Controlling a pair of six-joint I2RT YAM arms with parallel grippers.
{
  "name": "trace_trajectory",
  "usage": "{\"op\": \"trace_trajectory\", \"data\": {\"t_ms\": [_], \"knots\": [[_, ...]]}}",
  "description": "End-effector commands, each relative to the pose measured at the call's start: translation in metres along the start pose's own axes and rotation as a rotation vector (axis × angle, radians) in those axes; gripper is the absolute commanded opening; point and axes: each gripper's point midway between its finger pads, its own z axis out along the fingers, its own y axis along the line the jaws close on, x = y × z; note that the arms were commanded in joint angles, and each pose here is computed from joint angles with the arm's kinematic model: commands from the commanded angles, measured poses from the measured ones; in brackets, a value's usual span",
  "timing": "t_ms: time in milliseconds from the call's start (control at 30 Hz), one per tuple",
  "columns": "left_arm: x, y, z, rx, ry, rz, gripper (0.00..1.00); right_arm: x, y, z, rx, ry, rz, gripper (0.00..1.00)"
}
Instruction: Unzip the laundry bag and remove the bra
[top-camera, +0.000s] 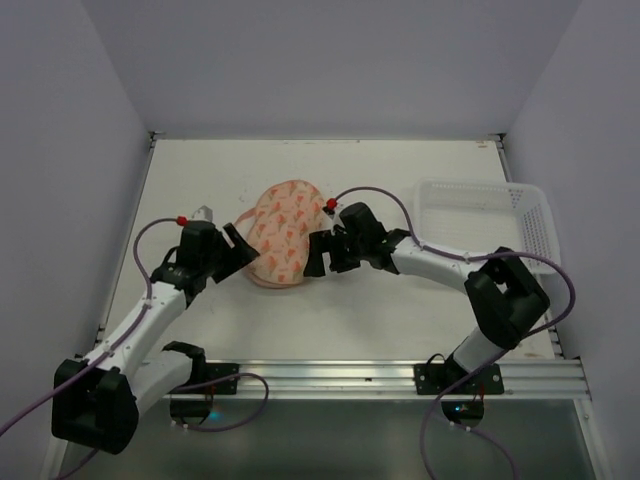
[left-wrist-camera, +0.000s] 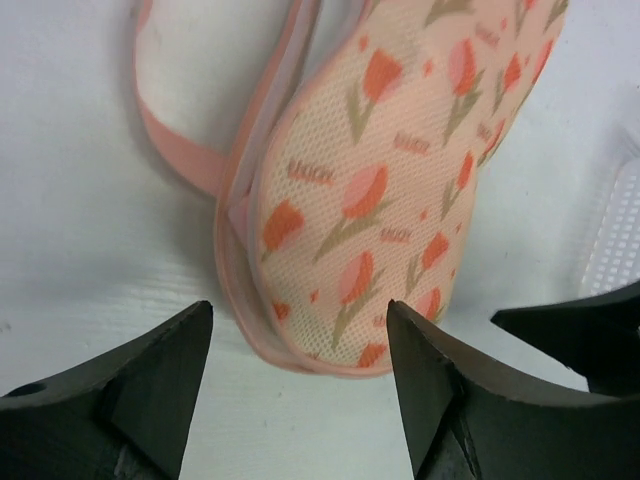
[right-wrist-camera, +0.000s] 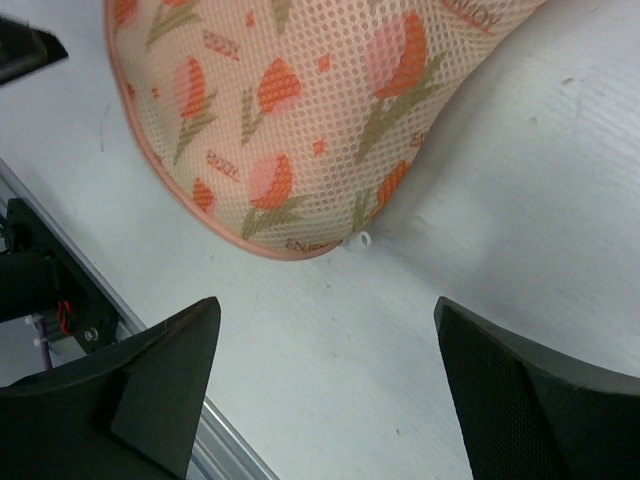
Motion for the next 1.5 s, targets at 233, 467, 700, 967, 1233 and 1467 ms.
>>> {"op": "trace_trajectory", "data": {"t_ms": [233, 467, 700, 967, 1233, 1467], "knots": [[-0.111, -0.051, 0.029, -0.040, -0.200, 0.324, 0.63, -0.039, 0.006, -0.091, 0.122, -0.266, -0.076, 0.93], [-0.126, -0.061, 0.078, -0.023, -0.131, 0.393, 0.59, -0.029, 0.011, -0.122, 0.094, -0.332, -0.072, 0.93], [-0.115, -0.060, 0.109, 0.013, -0.021, 0.418, 0.53, -0.017, 0.003, -0.136, 0.110, -0.372, -0.072, 0.93], [-0.092, -0.043, 0.112, 0.011, 0.067, 0.406, 0.48, -0.010, -0.001, -0.136, 0.115, -0.368, -0.052, 0.92], [-0.081, -0.030, 0.111, 0.007, 0.100, 0.391, 0.39, -0.010, 0.003, -0.132, 0.091, -0.352, -0.060, 0.92], [-0.084, -0.033, 0.105, 0.024, 0.084, 0.389, 0.16, -0.010, 0.005, -0.132, 0.082, -0.356, -0.058, 0.92]]}}
